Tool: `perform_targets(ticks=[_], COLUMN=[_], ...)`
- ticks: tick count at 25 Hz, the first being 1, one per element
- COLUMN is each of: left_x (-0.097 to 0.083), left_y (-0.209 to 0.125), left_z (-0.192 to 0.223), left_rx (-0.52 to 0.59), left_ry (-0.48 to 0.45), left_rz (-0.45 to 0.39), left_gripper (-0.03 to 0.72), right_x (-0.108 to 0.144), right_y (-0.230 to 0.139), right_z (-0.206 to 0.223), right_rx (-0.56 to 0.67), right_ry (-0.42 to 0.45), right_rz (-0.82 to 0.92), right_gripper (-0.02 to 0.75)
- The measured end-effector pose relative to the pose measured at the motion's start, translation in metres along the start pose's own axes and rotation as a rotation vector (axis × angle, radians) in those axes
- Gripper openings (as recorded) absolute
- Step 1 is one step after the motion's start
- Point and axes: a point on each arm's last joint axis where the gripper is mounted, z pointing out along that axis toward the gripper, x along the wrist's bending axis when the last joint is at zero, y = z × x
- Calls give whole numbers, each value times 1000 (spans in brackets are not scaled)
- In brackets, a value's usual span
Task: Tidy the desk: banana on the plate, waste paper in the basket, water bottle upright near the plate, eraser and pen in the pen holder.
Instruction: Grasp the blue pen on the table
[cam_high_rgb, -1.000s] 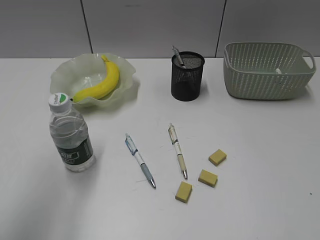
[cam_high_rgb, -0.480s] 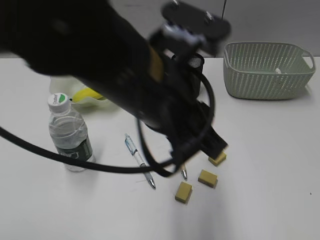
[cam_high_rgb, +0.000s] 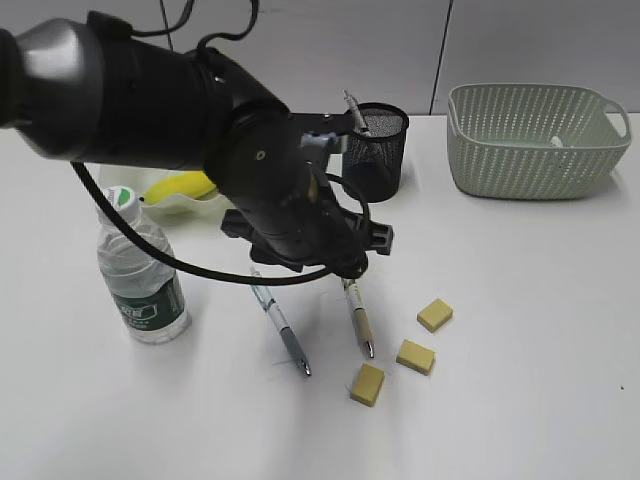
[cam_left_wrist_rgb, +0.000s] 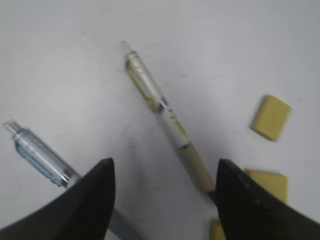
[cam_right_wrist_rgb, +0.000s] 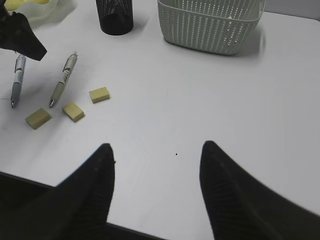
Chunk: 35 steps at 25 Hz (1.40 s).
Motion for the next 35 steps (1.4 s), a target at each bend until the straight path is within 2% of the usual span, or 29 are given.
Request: perform_targets(ticks=[4,13,20,25,29,35], left_x=[25,40,47,49,47,44], left_y=[5,-3,-3,-8,-6,-4], left_z=[23,50,55,64,65,66], left_rx=[27,28,-4,15,4,-17], left_ry=[59,208,275,293,274,236], left_rz=[-182,-332,-371,-367,-364,-362], left_gripper=[461,447,388,269,153,122], right_x=[0,0,0,0,0,0], right_y=[0,0,0,0,0,0], right_z=[0,0,0,0,0,0], right_rx=[0,0,0,-1,-1,-1], right_ry=[0,0,0,0,0,0], right_rz=[0,0,0,0,0,0], right_gripper=[436,436,436,436,436,436])
